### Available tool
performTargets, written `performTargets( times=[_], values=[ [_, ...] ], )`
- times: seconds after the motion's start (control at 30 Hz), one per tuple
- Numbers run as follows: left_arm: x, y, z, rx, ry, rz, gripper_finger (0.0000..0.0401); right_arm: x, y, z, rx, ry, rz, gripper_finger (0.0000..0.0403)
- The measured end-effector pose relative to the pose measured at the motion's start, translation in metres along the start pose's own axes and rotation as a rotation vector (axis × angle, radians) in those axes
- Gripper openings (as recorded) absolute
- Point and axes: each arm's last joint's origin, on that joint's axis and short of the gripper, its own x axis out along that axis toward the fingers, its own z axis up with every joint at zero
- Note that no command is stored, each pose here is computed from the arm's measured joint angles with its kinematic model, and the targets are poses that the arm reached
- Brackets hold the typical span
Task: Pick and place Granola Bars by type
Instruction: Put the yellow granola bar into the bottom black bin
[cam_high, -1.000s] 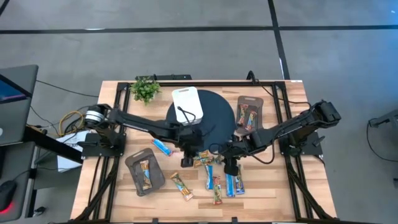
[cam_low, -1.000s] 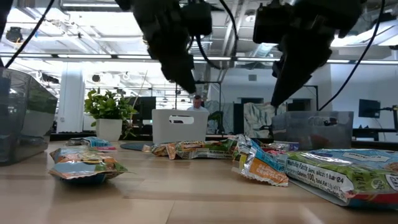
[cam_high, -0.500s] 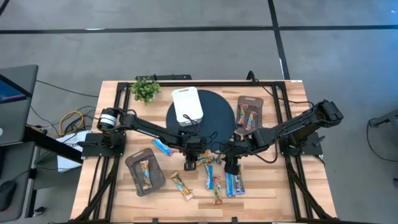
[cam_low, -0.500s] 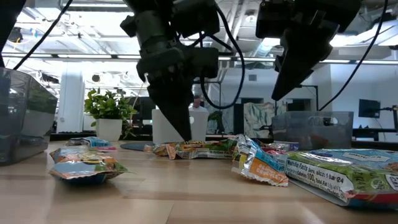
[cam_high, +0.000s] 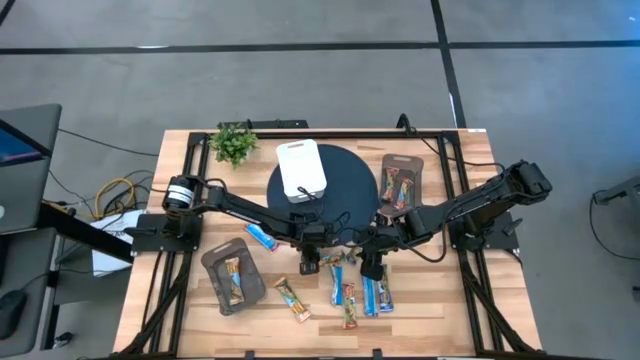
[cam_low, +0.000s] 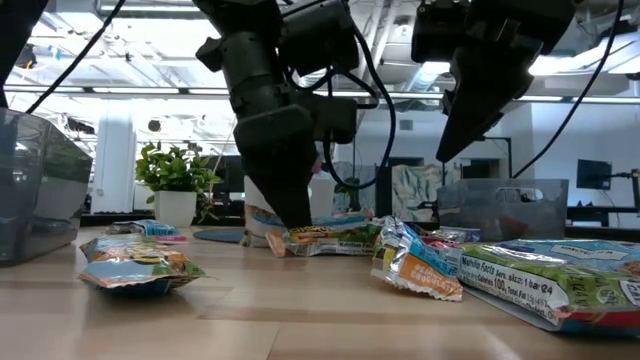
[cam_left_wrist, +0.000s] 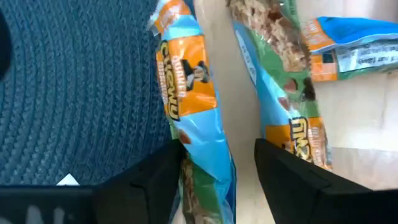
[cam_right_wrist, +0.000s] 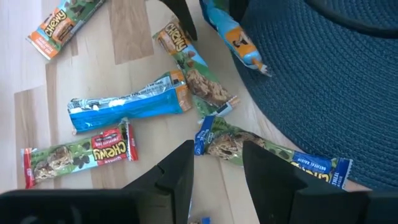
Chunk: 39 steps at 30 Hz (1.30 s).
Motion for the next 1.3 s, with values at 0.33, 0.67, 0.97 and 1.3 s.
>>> performTargets(
  times=[0.33,0.67,0.97,1.3],
  values=[
    [-0.001,0.001,-0.002,-0.002,0.004,0.050,0.0166,0.000,0.000,-0.001,0.002,0.006,-0.002,0.0127],
    [-0.014,-0.001,0.009,0.039,0.025,0.090,0.0028,0.000,0.000,-0.001,0.003,0.006,-0.002,0.0127],
    [-0.051,-0.008,0.036,0.116,0.049,0.151,0.0033,0.000,0.000,-0.001,0.002,0.006,-0.002,0.0127],
    [-0.120,-0.025,0.021,0.210,0.244,0.304,0.0014,0.000,0.000,-0.001,-0.023,0.007,-0.001,0.0127]
  ],
)
